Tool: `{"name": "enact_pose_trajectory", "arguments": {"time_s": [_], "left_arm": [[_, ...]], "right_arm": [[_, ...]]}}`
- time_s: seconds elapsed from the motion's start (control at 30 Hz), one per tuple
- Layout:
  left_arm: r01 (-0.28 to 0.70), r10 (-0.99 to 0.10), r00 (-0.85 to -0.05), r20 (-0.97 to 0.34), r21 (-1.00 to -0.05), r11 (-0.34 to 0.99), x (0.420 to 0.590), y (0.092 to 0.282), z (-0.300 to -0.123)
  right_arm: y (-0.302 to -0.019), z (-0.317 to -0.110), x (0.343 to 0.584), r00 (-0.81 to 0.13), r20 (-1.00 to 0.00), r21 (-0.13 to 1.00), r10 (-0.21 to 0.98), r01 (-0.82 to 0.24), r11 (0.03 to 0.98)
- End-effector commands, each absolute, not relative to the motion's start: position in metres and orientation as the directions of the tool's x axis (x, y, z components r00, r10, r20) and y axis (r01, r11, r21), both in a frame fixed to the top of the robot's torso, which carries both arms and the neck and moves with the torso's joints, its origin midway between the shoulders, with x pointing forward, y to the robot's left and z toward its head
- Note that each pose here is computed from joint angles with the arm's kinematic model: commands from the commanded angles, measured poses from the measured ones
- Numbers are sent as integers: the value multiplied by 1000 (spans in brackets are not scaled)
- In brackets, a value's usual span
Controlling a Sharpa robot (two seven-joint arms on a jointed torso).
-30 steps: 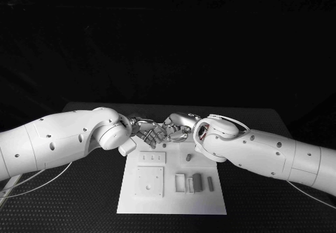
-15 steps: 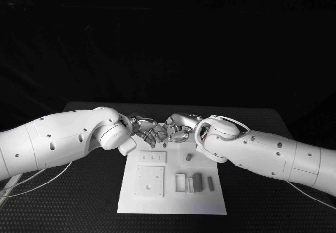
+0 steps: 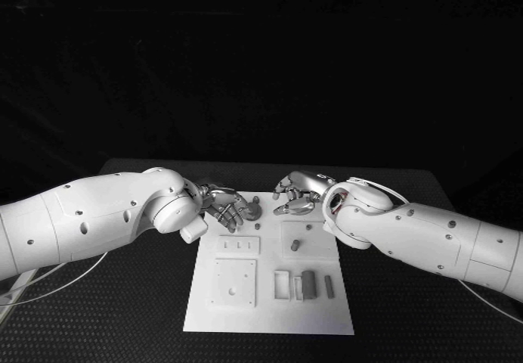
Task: Assemble the parts on the task board
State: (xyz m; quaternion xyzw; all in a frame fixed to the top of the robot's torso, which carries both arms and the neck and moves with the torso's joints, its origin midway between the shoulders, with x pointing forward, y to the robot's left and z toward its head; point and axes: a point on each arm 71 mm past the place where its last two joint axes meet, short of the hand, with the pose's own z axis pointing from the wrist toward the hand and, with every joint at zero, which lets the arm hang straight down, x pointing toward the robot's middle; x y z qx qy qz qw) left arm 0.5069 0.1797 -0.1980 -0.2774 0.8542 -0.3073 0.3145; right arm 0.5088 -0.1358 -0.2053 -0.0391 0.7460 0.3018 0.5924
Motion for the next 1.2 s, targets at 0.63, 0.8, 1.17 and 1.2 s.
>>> {"name": "enact_pose_trajectory", "arguments": {"time_s": [0.63, 0.8, 1.17, 1.2], "left_arm": [[-238, -499, -666, -555, -476, 847, 517, 180, -219], [-197, -414, -714, -565, -405, 893, 516, 177, -224], [-182, -385, -727, -569, -381, 907, 515, 172, -232], [-181, -383, -728, -568, -380, 907, 514, 172, -233]], "right_arm": [[-178, -193, 538, -228, -845, 534, 484, -292, 794], [-179, -193, 540, -233, -845, 533, 482, -283, 798], [-177, -191, 542, -227, -841, 540, 491, -286, 792], [-177, -191, 542, -227, -841, 539, 491, -285, 792]]}}
